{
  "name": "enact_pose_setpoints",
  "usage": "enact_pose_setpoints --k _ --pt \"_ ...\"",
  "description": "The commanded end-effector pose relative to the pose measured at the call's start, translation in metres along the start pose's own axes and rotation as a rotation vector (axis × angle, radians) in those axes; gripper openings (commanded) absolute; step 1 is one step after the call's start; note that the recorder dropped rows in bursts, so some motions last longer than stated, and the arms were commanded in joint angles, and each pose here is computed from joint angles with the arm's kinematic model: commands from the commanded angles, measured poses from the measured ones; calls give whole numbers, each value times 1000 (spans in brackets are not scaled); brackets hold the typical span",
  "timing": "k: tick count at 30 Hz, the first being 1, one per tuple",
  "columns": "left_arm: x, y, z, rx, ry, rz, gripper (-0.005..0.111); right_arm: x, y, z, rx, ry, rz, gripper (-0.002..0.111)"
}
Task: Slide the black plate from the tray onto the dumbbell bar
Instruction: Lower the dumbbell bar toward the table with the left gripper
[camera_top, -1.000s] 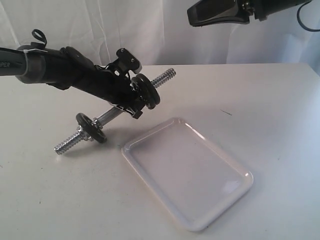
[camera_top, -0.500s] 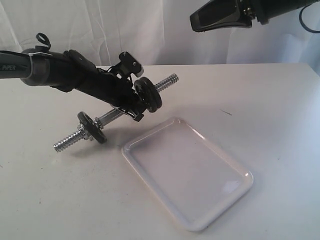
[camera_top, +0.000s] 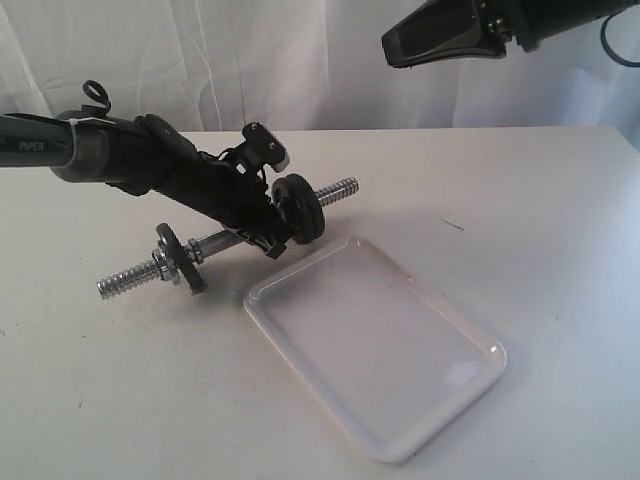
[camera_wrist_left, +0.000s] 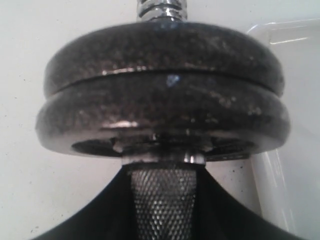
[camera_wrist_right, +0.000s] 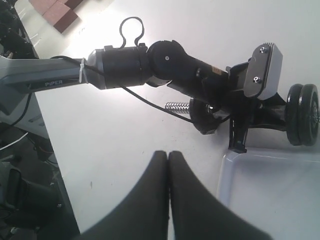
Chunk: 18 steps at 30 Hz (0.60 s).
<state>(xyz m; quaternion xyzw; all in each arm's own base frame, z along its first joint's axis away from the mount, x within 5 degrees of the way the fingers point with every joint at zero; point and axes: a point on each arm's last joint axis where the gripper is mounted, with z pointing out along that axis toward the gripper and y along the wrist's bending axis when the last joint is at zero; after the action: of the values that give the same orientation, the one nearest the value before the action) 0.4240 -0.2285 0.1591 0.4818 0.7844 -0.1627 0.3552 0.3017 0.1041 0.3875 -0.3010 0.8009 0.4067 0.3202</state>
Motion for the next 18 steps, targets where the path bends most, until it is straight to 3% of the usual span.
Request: enact_pose_setpoints --k 1,18 --pt "-23 3 -18 -22 -97 -85 0 -1 1 -4 3 -10 1 0" --pt "-23 2 -18 -11 -97 -89 0 -1 1 -4 3 -10 1 0"
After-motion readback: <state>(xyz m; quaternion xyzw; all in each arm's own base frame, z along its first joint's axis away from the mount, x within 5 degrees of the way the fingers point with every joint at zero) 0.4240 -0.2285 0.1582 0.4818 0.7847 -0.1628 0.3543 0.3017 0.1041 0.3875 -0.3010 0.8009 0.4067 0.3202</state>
